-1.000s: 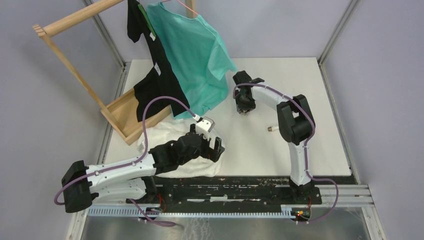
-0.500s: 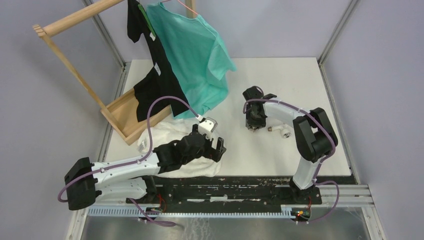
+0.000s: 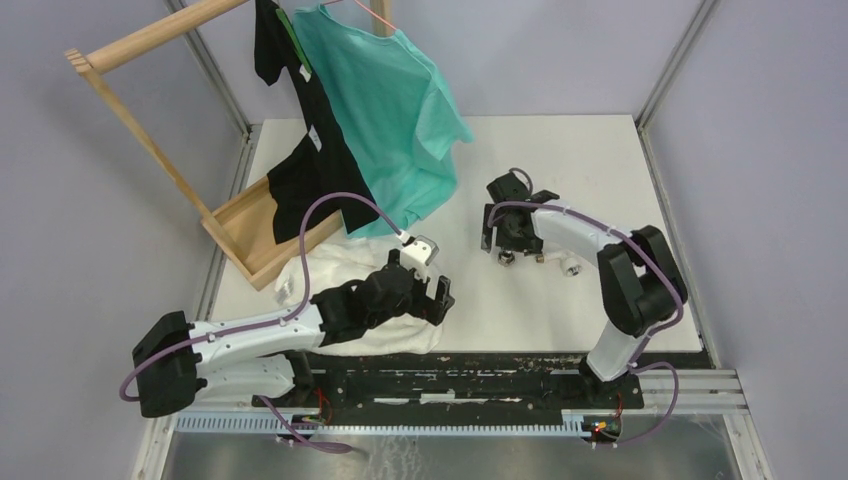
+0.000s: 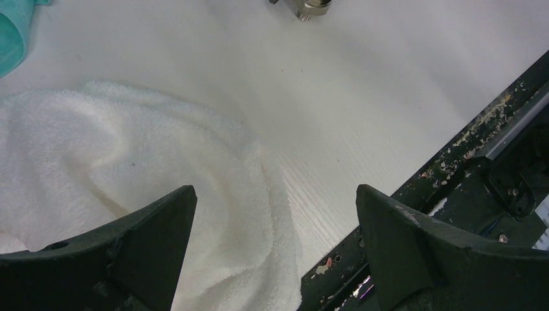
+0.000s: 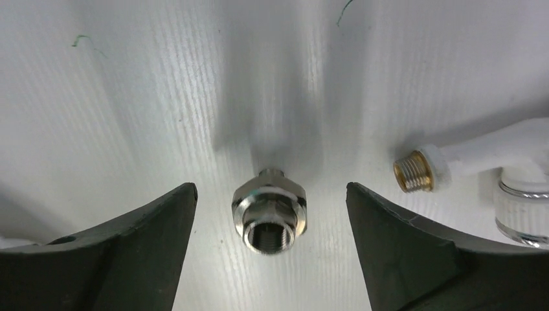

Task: Install the water faucets

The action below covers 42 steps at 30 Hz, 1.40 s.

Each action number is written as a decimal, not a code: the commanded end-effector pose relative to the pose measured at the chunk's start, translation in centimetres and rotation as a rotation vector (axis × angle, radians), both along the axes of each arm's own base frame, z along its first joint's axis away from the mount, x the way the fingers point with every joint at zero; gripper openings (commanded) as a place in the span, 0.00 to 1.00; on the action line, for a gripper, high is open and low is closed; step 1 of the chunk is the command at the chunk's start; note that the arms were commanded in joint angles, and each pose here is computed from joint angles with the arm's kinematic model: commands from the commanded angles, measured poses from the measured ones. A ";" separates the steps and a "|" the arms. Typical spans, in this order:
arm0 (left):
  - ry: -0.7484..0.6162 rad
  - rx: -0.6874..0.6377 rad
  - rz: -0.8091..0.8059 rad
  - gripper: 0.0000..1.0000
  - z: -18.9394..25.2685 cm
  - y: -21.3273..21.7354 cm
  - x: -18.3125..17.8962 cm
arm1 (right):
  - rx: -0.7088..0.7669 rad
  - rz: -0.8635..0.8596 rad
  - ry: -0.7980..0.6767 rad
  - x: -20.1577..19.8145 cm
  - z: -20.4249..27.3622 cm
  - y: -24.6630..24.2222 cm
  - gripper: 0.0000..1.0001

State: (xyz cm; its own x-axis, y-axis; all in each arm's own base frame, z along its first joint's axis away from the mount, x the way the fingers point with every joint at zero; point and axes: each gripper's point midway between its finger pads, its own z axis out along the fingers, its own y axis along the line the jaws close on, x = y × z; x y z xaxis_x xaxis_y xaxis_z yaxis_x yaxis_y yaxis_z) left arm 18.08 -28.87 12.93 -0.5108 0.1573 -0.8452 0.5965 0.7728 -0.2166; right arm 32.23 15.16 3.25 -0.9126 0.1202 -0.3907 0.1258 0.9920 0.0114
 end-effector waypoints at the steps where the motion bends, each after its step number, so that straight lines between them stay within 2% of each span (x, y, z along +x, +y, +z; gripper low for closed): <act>1: -0.039 -0.097 0.004 1.00 2.8 -1.0 0.3 | 0.007 -0.011 -0.164 1.1 6.3 -0.8 0.92; 7: -0.037 -0.092 -0.004 1.00 2.7 -1.2 0.3 | -0.082 -0.083 -0.288 0.4 10.8 -5.0 0.93; 11: -0.033 -0.096 -0.014 1.00 2.7 -1.5 0.2 | -0.119 -0.206 -0.252 -0.6 9.8 -8.7 0.93; 14: -0.036 -0.091 -0.011 1.00 2.8 -1.3 0.3 | -0.055 -0.292 -0.214 -1.2 8.2 -10.6 0.92; 18: -0.040 -0.089 -0.002 1.00 2.8 -1.0 0.2 | 0.018 -0.310 -0.214 -1.5 7.3 -11.1 0.91; 23: -0.038 -0.090 -0.001 1.00 2.8 -1.0 0.2 | -0.008 -0.364 -0.175 -1.8 6.5 -12.3 0.90; 29: -0.030 -0.092 -0.010 1.00 2.7 -1.2 0.1 | -0.013 -0.325 -0.185 -1.4 6.7 -12.9 0.88; 33: -0.032 -0.091 -0.005 1.00 2.6 -1.0 0.1 | 0.001 -0.186 -0.200 -1.0 7.3 -12.6 0.90; 39: -0.030 -0.088 -0.004 1.00 2.4 -1.1 0.2 | -0.047 -0.132 -0.168 -1.2 6.6 -13.4 0.92; 42: -0.027 -0.075 -0.006 1.00 2.2 -1.3 0.3 | 0.046 -0.079 -0.162 -0.8 6.4 -11.6 0.90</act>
State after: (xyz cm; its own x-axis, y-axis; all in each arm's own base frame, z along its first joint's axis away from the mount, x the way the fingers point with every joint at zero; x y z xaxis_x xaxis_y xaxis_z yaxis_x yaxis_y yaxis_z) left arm 18.04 -28.93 13.49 -0.5045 0.1439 -0.8513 0.6003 0.7672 -0.2260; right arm 29.99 2.02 8.61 -0.8306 0.2483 -0.4985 0.2860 0.9582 0.0008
